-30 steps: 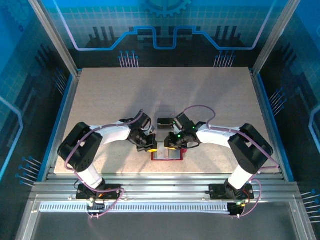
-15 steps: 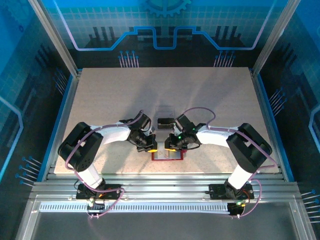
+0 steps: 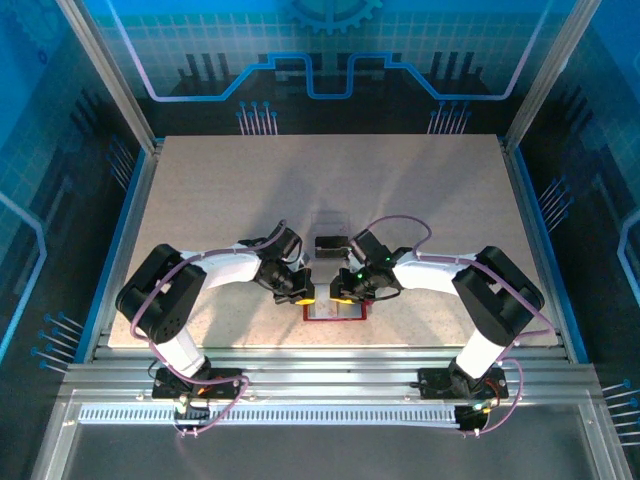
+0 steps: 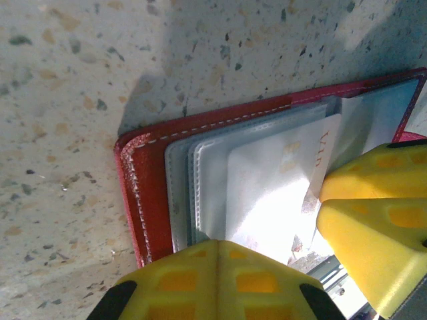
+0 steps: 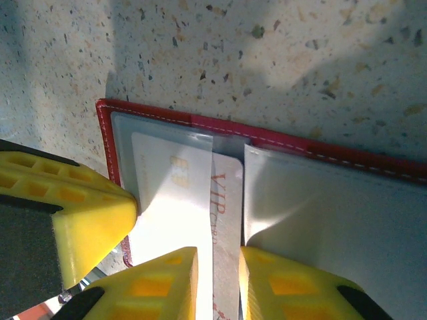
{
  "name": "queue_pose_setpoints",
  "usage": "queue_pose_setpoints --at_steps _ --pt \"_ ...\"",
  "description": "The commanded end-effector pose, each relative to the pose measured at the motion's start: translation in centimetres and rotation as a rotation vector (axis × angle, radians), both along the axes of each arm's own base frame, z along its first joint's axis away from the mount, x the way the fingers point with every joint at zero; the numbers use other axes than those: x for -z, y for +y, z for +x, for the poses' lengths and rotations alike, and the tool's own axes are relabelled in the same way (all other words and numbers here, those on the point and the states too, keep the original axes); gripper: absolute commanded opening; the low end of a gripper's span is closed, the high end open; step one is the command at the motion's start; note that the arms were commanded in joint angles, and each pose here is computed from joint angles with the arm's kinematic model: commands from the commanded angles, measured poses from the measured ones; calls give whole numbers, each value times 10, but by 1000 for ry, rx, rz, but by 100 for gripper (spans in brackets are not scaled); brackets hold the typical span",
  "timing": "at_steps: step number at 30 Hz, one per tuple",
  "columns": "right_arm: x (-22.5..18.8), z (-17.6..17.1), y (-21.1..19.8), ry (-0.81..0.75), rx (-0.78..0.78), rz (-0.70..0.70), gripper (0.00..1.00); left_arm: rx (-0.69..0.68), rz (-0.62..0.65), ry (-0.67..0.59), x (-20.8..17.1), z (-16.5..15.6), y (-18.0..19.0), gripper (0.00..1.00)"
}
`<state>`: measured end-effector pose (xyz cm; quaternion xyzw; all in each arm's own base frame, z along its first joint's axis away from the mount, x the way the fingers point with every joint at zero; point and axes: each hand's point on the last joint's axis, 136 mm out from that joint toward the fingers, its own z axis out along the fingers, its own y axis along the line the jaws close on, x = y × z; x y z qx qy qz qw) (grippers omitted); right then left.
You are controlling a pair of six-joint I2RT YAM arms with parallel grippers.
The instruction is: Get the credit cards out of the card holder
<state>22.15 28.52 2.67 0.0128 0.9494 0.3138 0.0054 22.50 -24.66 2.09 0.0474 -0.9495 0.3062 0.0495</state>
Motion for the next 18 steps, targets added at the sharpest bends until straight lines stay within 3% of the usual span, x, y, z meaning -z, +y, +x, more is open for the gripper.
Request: queue_pose_setpoints --at_steps 1,18 --pt "7 -4 -6 37 9 -6 23 0 79 65 24 -17 17 0" --pt "7 -7 -5 48 -1 3 24 -3 83 67 22 -16 17 0"
